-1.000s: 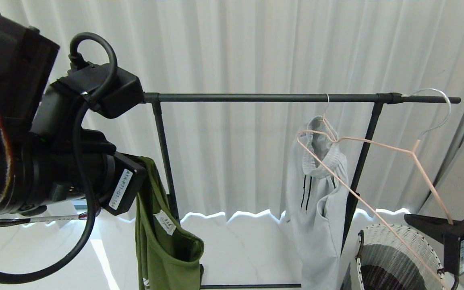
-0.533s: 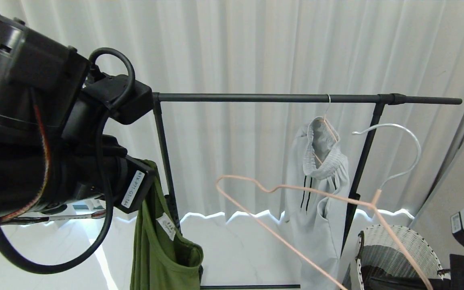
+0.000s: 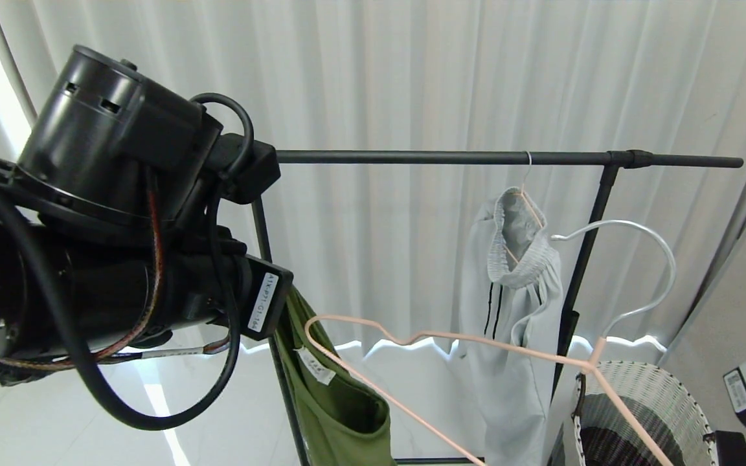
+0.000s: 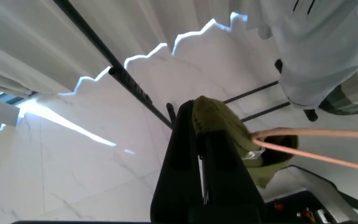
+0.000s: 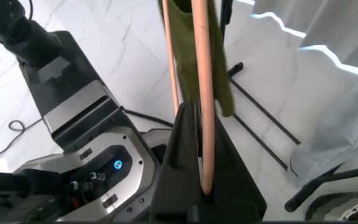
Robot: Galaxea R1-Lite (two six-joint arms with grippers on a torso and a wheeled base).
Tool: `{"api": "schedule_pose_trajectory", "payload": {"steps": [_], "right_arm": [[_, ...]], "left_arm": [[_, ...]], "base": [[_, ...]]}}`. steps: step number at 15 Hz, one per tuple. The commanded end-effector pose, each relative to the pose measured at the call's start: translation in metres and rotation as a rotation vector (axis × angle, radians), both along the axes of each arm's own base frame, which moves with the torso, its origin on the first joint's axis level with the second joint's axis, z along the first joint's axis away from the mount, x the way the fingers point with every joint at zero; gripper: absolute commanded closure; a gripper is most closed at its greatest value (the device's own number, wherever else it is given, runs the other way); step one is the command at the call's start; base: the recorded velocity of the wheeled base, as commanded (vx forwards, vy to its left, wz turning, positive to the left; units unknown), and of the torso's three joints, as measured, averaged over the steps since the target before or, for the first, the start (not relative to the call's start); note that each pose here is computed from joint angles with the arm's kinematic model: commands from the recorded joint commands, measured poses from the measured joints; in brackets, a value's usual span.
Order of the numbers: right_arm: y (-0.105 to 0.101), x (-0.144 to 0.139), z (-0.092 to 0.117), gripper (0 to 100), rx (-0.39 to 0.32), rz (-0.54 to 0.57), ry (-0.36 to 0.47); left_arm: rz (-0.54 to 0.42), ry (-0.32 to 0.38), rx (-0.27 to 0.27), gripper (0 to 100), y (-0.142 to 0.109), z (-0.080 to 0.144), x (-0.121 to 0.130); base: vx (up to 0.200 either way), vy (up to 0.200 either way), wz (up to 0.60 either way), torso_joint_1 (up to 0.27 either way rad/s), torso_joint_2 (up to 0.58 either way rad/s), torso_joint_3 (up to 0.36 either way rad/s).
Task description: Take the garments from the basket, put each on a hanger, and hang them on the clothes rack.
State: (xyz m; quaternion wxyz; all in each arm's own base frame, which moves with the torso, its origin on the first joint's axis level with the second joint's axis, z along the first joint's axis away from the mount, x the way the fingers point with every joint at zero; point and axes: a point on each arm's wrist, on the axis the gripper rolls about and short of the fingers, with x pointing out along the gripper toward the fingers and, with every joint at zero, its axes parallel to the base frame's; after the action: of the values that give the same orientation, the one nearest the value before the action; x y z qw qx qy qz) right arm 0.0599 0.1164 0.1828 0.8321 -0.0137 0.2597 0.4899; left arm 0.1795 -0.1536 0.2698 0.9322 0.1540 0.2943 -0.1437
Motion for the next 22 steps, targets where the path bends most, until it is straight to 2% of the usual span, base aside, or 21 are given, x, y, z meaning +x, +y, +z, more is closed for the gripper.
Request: {"api": "schedule_pose_trajectory", "payload": {"steps": [1,5,8,13,17,19,22], "right_arm": [[0.001,0.000,0.000,100,-0.002,0.007,0.002],[0.003,-0.002,0.000,100,-0.001,0.025,0.001],[0.008,0.001,-0.001,100,0.001,0.021,-0.002],[0.037,0.026,-0.012,100,0.011,-0.039,-0.007],[0.043,0.040,-0.014,100,0.024,-0.092,-0.020],[0.045,0.043,-0.018,100,0.007,-0.106,-0.016],[0.060,0.053,-0.026,100,0.006,-0.124,-0.023]], "left_arm": [[0.005,0.008,0.013,100,-0.003,-0.004,0.004],[0.060,-0.025,0.009,100,-0.013,-0.008,0.016],[0.061,-0.027,0.013,100,-0.015,-0.008,0.016],[0.045,-0.038,0.008,100,-0.017,-0.005,0.011],[0.050,-0.041,0.002,100,-0.017,-0.004,0.011],[0.055,-0.039,-0.013,100,-0.019,-0.004,0.009],[0.059,-0.029,-0.089,100,-0.028,-0.002,0.000]], "base": [[0.000,0.000,0.00,0.000,0.00,0.000],[0.000,0.000,0.00,0.000,0.00,0.000],[0.000,0.000,0.00,0.000,0.00,0.000],[0.000,0.000,0.00,0.000,0.00,0.000],[0.000,0.000,0.00,0.000,0.00,0.000],[0.000,0.000,0.00,0.000,0.00,0.000],[0.000,0.000,0.00,0.000,0.00,0.000]]}}
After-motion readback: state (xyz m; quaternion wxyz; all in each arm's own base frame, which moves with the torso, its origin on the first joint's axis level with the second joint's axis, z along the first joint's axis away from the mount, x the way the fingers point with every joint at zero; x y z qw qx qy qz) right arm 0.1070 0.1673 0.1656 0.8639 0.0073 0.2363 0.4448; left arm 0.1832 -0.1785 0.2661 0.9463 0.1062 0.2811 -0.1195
